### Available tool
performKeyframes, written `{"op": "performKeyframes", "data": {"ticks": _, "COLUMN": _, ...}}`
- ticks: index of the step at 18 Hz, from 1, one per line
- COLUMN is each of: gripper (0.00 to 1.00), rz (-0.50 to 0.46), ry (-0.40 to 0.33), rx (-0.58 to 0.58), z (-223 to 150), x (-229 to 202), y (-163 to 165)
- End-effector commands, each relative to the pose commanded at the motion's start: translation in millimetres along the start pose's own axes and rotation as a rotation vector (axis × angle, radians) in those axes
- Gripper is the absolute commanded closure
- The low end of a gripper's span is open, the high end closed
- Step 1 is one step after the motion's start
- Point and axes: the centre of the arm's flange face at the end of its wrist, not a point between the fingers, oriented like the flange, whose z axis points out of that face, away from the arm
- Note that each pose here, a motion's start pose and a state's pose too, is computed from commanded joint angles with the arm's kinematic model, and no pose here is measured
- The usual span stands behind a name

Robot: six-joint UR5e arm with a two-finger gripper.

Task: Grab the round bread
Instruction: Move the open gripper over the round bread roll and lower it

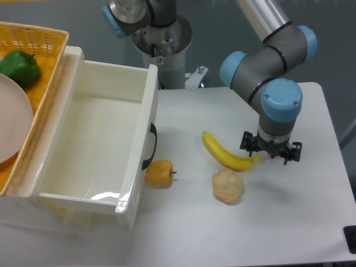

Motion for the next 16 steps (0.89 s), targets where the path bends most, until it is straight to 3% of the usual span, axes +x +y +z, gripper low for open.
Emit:
{"op": "performKeyframes", "data": {"ticks": 5, "gripper": 0.00, "rz": -0.003, "ry": 0.041, "rx": 0.027, "z": 16, "x": 6, "y": -11}}
{"op": "performKeyframes", "data": {"ticks": 8, "gripper": 0.00, "rz": -0.014, "ry": 0.109, "rx": 0.067, "z": 38, "x": 18, "y": -11}}
{"op": "performKeyframes", "data": {"ticks": 16, "gripper": 0.00, "rz": 0.020, "ry": 0.155, "rx": 0.041, "z": 70, "x": 39, "y": -25}}
